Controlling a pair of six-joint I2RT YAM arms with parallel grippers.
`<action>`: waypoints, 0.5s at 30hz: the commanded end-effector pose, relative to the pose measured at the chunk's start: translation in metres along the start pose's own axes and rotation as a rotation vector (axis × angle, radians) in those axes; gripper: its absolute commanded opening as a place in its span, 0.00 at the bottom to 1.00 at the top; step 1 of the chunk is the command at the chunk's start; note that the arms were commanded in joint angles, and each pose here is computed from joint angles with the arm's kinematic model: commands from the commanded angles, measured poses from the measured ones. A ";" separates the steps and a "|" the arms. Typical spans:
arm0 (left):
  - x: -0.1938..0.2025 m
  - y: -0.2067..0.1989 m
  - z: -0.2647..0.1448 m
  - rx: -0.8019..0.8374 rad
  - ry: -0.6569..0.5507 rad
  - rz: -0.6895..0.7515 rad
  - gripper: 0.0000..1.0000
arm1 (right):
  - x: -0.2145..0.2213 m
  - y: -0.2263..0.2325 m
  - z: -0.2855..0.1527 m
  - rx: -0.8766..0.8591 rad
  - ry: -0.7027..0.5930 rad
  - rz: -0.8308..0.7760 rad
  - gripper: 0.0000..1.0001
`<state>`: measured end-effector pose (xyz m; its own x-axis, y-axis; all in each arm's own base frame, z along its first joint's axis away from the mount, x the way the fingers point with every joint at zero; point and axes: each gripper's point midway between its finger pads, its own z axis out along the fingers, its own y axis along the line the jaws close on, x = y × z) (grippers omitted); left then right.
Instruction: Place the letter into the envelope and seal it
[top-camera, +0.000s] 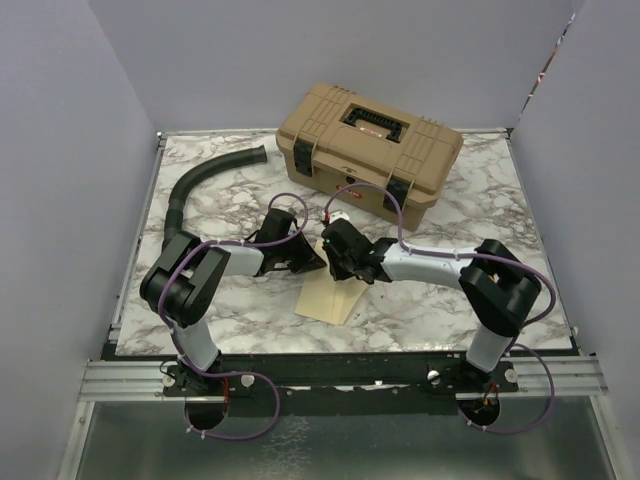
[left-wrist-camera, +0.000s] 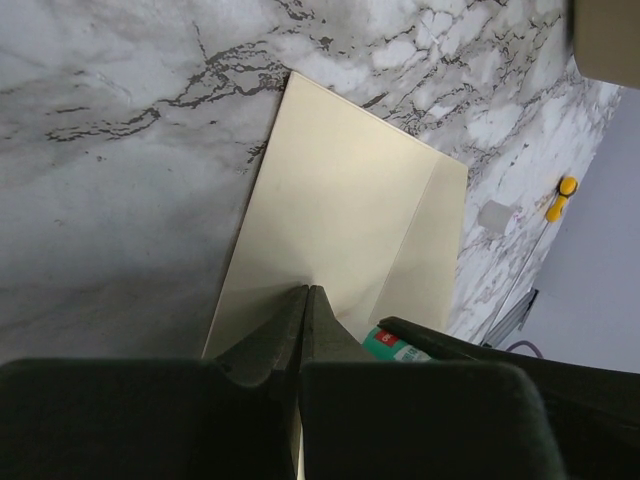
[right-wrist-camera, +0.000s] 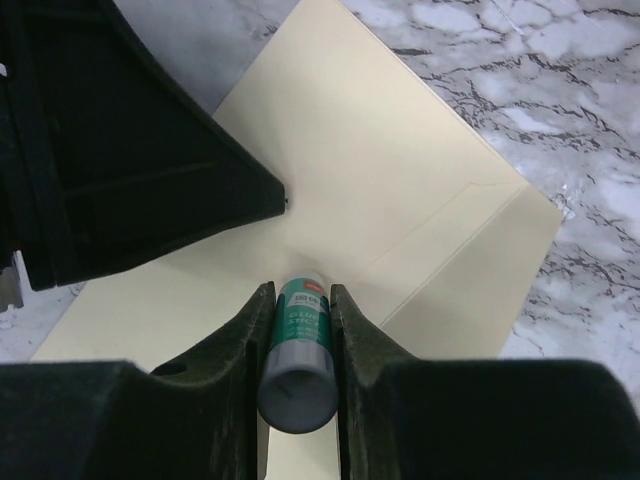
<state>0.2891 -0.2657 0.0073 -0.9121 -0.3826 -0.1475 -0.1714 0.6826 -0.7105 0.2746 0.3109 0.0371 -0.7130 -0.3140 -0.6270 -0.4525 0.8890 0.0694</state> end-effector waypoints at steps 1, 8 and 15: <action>0.051 0.134 -0.015 -0.478 0.107 -0.019 0.00 | -0.021 0.002 -0.027 -0.042 -0.069 0.023 0.00; 0.032 0.097 -0.016 -0.369 0.065 0.034 0.00 | -0.062 0.021 -0.087 -0.197 -0.227 0.087 0.00; 0.001 0.000 -0.031 -0.091 0.017 0.117 0.12 | -0.060 -0.012 -0.113 -0.131 -0.239 0.230 0.00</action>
<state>0.2888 -0.2573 0.0234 -0.9127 -0.3429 -0.2225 -0.1097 0.7298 -0.6748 0.2680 0.3099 0.1735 -0.6037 -0.0641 -0.7946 -0.4700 0.8337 0.2898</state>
